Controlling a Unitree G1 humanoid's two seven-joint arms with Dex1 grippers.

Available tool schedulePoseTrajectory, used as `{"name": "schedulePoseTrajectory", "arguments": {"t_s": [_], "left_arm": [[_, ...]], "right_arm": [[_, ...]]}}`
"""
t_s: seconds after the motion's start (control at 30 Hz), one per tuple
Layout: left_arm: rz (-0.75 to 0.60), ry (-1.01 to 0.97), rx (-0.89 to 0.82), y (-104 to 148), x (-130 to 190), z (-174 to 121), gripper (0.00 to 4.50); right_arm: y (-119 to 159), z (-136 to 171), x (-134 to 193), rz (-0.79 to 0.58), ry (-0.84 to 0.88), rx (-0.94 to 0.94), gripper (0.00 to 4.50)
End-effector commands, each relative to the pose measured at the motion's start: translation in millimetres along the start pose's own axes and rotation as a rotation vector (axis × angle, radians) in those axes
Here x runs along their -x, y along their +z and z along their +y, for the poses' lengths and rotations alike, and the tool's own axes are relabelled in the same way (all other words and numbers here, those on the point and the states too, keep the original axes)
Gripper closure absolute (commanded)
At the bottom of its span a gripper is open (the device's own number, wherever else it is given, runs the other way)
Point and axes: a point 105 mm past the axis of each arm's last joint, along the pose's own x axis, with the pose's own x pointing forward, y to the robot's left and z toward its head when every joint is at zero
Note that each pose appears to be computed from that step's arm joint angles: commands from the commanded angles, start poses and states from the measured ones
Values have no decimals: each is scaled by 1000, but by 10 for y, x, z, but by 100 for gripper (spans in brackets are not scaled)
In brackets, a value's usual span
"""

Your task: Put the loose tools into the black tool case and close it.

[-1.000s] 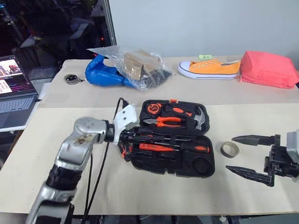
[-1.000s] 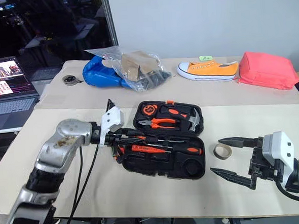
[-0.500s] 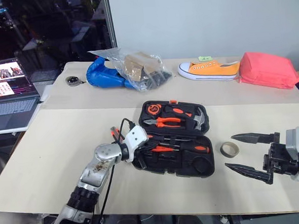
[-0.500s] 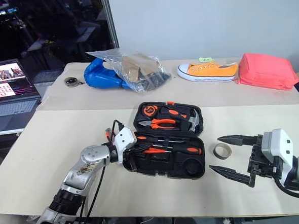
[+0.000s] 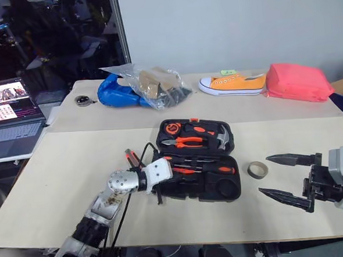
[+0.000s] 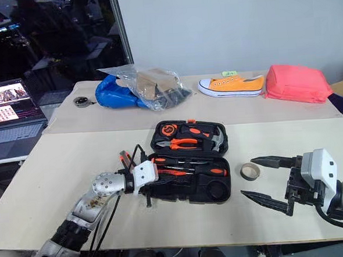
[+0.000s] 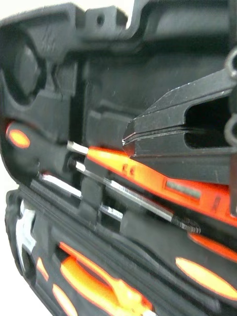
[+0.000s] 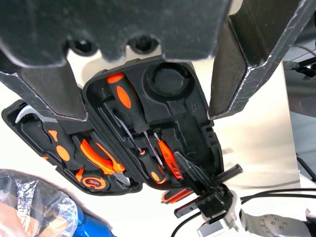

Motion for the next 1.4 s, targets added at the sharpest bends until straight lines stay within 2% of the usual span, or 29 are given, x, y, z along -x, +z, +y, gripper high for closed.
{"name": "schedulePoseTrajectory", "arguments": {"t_s": [0.03,0.23,0.4,0.53,0.63,1.0,1.4], "left_arm": [[60,-45,113,-125,12,-42,448],[-193,-3,248,399,202,115,448],[-234,60,330,528,257,238,448],[-156,112,352,467,165,298,448],[-145,97,355,470,98,250,448],[31,90,340,222,-79,166,448],[193,112,242,-123,13,129,448]], "right_arm": [[55,-17,3,-16,-2,34,0],[49,-3,33,-16,-9,33,0],[33,3,34,-18,-12,30,0],[26,-14,16,-21,-11,31,0],[27,-21,7,-24,-9,32,0],[26,-15,6,-22,-4,34,0],[28,7,18,-17,-5,30,0]]}}
